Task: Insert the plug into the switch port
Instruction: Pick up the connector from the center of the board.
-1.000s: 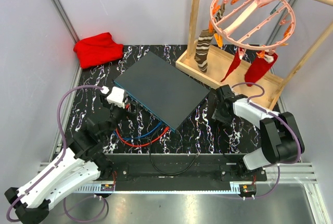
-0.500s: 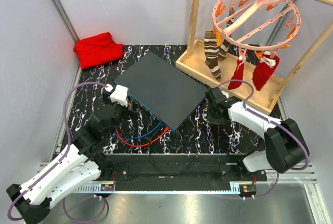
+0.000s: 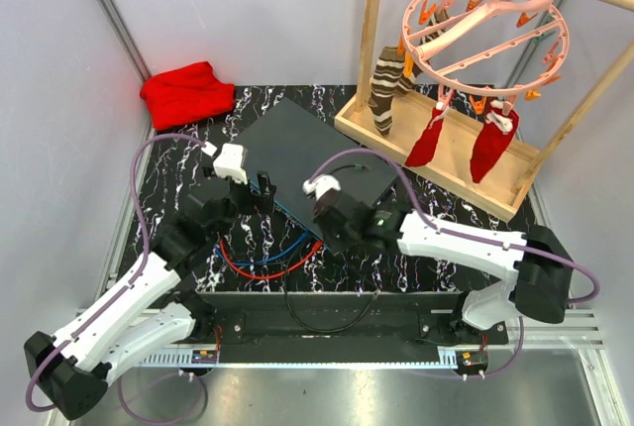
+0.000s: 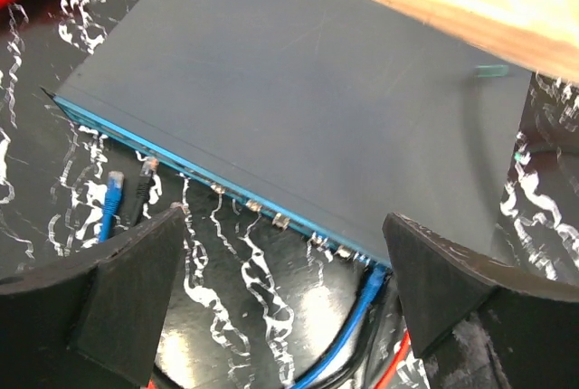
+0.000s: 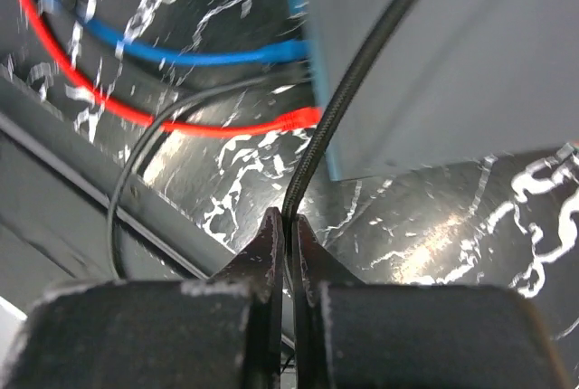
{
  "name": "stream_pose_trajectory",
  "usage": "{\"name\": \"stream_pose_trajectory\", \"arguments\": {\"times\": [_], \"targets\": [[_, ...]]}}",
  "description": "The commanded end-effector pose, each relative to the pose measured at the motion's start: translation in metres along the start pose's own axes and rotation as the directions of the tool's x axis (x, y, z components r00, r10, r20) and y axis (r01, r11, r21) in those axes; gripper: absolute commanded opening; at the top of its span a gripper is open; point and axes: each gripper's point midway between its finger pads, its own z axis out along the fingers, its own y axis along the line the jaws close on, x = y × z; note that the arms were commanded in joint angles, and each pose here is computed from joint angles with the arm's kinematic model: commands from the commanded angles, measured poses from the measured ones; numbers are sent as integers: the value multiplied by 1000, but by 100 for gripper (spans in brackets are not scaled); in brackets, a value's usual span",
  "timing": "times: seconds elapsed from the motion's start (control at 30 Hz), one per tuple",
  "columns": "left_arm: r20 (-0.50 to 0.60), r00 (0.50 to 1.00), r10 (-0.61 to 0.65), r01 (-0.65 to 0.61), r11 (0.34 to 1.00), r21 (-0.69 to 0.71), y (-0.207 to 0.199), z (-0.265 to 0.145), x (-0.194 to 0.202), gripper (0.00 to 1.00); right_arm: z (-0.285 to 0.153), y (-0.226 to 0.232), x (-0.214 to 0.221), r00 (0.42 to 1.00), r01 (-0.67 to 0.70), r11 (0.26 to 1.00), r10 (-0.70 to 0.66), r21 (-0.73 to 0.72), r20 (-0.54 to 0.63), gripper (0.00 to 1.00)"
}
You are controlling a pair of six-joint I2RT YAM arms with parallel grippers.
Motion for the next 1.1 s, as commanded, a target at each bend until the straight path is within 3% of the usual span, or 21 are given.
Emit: {"name": "stream_pose_trajectory", "arguments": {"times": [0.0,0.17,0.43,0.57,0.8,0.9,0.97,1.07], "targets": [[25,986,-164,162,985,55,-15,10,-25,95,9,24,-15,978,199,979,-195,-53,73,0],[-73,959,-273,278,958,72,-23,32,-6,94,14,42,-9,953,297,947,-286,-125,98,0],[-292,908,-301,334,940,69,-38,65,38,91,22,43,9,930,364,916,-349,-168,110,0],[-321,894,-312,361,926,105,-51,78,36,89,24,43,16,930,367,913,-353,-179,107,0],[-468,832,-298,393,912,119,-70,100,69,72,28,41,22,927,373,910,-359,-181,106,0],[-498,820,-282,376,921,97,-69,105,86,55,29,41,24,928,371,910,-358,-184,102,0],[-504,819,-273,366,926,95,-68,105,91,36,28,41,24,931,365,913,-351,-185,104,1],[-486,834,-262,354,929,105,-66,100,88,0,28,39,24,939,341,924,-328,-170,103,4]]}}
